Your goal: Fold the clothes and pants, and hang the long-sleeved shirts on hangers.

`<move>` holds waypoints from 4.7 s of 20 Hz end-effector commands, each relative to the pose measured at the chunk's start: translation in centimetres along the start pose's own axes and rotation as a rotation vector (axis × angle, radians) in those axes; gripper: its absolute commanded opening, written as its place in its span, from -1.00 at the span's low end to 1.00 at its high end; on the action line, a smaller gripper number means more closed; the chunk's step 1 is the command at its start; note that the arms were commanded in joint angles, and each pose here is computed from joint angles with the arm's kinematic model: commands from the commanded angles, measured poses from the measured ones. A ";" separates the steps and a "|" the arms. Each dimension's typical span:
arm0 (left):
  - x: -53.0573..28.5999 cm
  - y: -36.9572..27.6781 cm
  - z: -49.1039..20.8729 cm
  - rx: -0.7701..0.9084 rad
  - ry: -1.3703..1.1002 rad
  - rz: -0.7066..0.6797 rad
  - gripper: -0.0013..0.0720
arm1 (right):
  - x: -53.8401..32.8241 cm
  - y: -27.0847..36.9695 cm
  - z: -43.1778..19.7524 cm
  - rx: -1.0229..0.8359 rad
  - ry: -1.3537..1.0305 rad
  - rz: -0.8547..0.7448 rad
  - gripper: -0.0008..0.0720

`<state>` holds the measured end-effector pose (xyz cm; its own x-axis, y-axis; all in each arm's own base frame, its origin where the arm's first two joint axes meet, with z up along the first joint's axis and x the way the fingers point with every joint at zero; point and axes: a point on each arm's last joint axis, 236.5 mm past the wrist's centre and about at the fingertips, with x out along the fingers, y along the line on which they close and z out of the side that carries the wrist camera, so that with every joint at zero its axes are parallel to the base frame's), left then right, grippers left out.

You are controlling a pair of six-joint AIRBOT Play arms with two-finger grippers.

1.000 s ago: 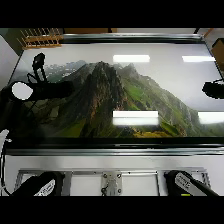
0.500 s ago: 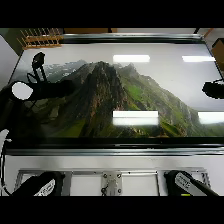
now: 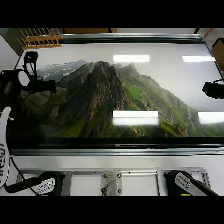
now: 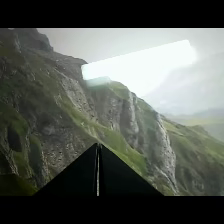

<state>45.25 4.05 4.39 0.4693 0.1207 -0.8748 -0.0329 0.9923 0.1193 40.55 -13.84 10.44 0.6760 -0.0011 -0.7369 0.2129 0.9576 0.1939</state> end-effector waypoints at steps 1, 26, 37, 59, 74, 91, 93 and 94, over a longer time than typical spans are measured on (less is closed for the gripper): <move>5.0 3.7 -2.7 0.092 0.157 0.150 0.91 | 0.0 0.0 0.0 0.000 0.001 0.001 -0.94; -21.2 -43.1 -10.4 0.511 -0.240 -0.833 -0.87 | 1.5 -0.3 -0.8 0.015 0.038 0.008 -0.94; -7.2 -24.5 -1.8 -0.098 0.010 -0.529 0.90 | 2.1 4.2 -0.9 0.162 0.059 0.215 -0.94; 6.5 -33.1 -8.4 -0.474 0.290 -0.819 0.90 | 13.2 11.9 -19.4 -0.001 0.678 0.313 0.98; -24.6 -21.0 12.4 -0.177 -0.531 -0.972 -0.92 | -8.6 18.5 2.2 -0.326 -0.034 0.349 -0.94; -29.7 -18.1 -4.0 -0.035 -0.263 -0.835 -0.92 | -19.5 17.2 -12.4 -0.046 0.309 0.295 -0.95; -21.4 -19.2 -6.1 -0.094 -0.062 -0.805 -0.92 | -14.7 16.5 -15.2 -0.005 0.475 0.279 -0.95; -17.9 -19.7 -6.3 -0.123 -0.001 -0.789 -0.92 | -12.1 16.2 -16.2 0.006 0.535 0.260 -0.95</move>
<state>30.66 -17.75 24.51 0.5311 -0.6538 -0.5390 0.3714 0.7514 -0.5454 24.08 6.17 18.74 0.4510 0.3601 -0.8167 -0.0152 0.9180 0.3963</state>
